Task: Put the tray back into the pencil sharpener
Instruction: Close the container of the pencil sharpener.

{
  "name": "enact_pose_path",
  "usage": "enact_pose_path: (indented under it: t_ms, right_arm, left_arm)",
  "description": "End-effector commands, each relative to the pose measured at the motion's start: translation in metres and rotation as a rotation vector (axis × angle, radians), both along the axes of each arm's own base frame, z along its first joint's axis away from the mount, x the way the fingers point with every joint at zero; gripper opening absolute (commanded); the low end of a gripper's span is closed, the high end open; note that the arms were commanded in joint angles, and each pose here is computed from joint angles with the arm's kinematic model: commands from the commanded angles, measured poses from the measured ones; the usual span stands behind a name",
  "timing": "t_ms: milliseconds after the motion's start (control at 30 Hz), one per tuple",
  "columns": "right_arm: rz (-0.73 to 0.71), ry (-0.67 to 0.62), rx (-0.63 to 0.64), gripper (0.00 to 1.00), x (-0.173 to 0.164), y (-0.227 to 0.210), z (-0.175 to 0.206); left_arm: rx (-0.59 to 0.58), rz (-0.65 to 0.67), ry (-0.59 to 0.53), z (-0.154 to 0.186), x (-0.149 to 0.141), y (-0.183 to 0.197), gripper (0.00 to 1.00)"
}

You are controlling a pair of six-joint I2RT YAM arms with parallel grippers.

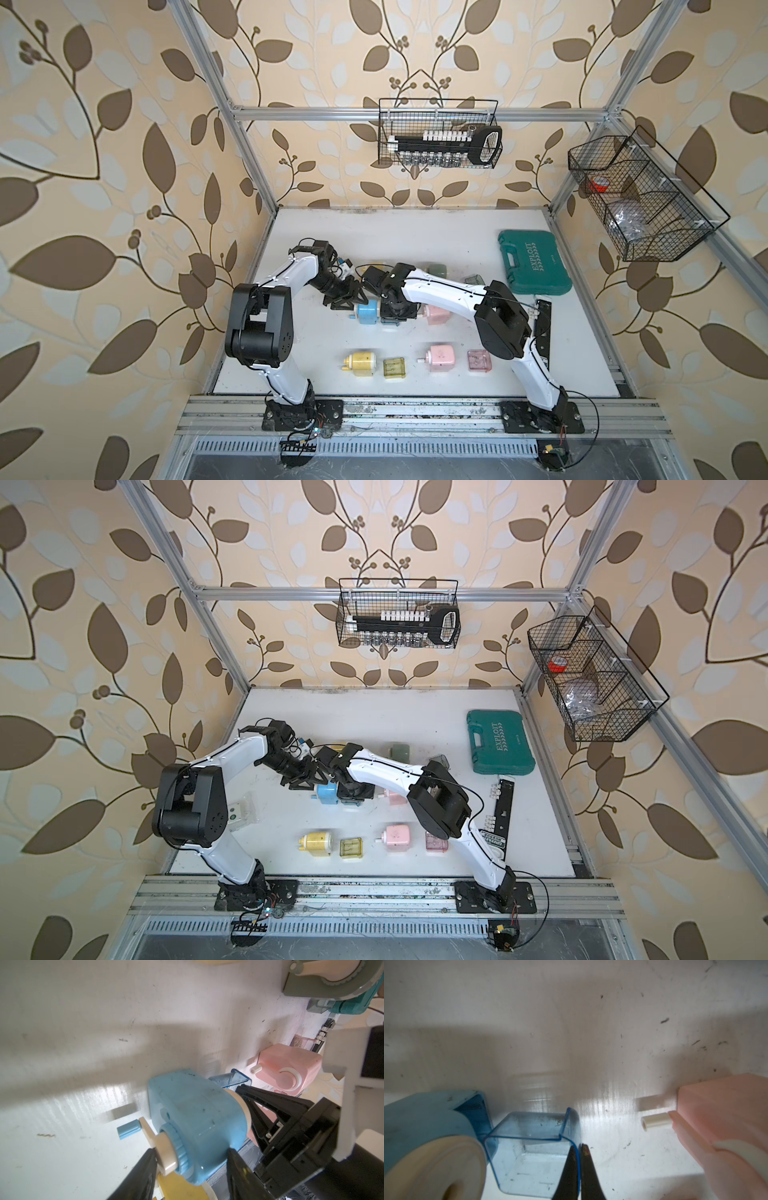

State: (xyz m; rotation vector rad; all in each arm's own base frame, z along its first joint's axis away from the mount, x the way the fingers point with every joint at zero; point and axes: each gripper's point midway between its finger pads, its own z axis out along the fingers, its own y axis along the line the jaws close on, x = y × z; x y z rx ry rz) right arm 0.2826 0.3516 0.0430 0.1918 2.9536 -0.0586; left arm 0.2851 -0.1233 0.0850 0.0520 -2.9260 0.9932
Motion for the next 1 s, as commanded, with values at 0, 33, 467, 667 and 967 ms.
enact_pose_path:
  t_ms: [0, 33, 467, 667, 967]
  right_arm:
    - [0.0, 0.001, 0.005, 0.0, 0.0, 0.008, -0.003]
    - [0.0, 0.001, 0.006, 0.0, 0.0, 0.008, -0.003]
    - [-0.018, 0.006, -0.011, 0.0, -0.001, 0.008, -0.006]
    - [-0.011, 0.02, -0.01, 0.0, -0.003, 0.012, -0.01]
    - [-0.006, -0.005, 0.018, 0.0, 0.002, 0.017, -0.003]
  left_arm:
    - [0.04, -0.023, 0.043, -0.016, -0.009, 0.006, 0.55]
    - [0.042, -0.022, 0.043, -0.016, -0.009, 0.006, 0.55]
    - [0.054, -0.019, 0.043, -0.017, -0.01, 0.008, 0.55]
    - [0.067, -0.015, 0.046, -0.019, -0.01, 0.011, 0.54]
    - [0.096, -0.011, 0.062, -0.024, -0.011, 0.017, 0.53]
